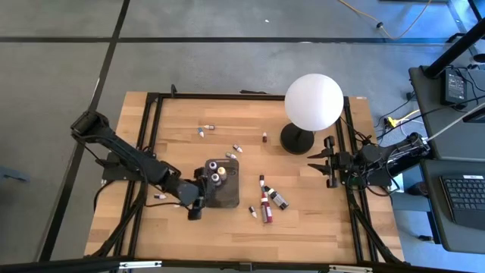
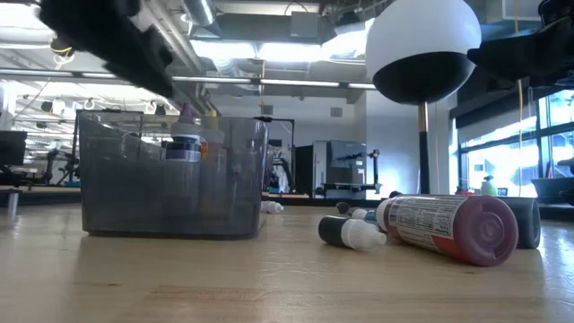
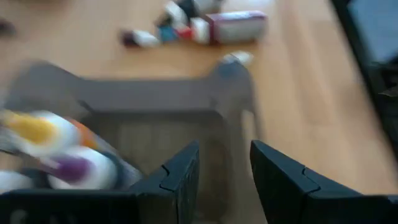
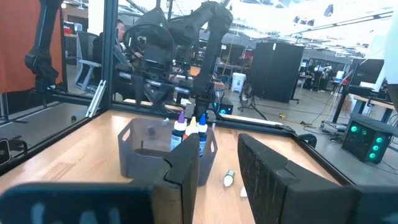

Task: Pick & Place food coloring
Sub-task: Put the small brown food coloring bottle into the black bin

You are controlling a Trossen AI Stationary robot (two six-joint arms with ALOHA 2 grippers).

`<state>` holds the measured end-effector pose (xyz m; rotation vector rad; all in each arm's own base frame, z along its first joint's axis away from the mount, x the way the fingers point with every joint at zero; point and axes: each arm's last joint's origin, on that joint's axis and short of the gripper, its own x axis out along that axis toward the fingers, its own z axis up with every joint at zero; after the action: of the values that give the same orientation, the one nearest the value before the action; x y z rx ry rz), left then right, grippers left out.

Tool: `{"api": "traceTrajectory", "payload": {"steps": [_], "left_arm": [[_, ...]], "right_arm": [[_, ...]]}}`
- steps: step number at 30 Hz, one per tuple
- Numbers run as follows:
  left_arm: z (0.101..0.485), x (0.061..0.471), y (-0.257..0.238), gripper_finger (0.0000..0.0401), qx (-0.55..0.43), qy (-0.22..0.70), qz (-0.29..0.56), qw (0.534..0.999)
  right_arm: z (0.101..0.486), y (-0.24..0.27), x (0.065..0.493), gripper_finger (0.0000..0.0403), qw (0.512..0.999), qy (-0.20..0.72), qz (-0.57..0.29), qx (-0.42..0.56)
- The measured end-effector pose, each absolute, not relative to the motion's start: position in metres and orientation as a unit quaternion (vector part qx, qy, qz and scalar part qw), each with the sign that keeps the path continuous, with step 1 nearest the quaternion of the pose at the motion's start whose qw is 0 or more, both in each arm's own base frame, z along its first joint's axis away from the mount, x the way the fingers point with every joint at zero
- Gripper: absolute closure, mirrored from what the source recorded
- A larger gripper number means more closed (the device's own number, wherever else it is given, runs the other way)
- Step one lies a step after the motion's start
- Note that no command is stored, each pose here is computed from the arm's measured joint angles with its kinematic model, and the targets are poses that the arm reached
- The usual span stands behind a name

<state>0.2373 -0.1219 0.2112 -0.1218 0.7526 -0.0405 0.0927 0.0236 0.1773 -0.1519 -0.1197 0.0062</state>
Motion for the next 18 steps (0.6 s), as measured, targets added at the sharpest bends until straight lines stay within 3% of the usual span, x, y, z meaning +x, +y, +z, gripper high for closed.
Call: {"api": "traceTrajectory", "payload": {"steps": [10,13,18], "left_arm": [[0.211,0.226,-0.129,0.0265,-0.186,0.463,-0.149,0.853],[0.205,0.219,-0.126,0.0263,-0.213,0.513,-0.114,0.823],[0.194,0.207,-0.120,0.0264,-0.190,0.553,0.000,0.811]], "right_arm": [[0.177,0.024,0.093,0.0289,0.994,-0.059,0.001,-0.088],[0.177,0.023,0.093,0.0289,0.994,-0.059,0.001,-0.087],[0.177,0.024,0.093,0.0289,0.994,-0.059,0.001,-0.087]]}}
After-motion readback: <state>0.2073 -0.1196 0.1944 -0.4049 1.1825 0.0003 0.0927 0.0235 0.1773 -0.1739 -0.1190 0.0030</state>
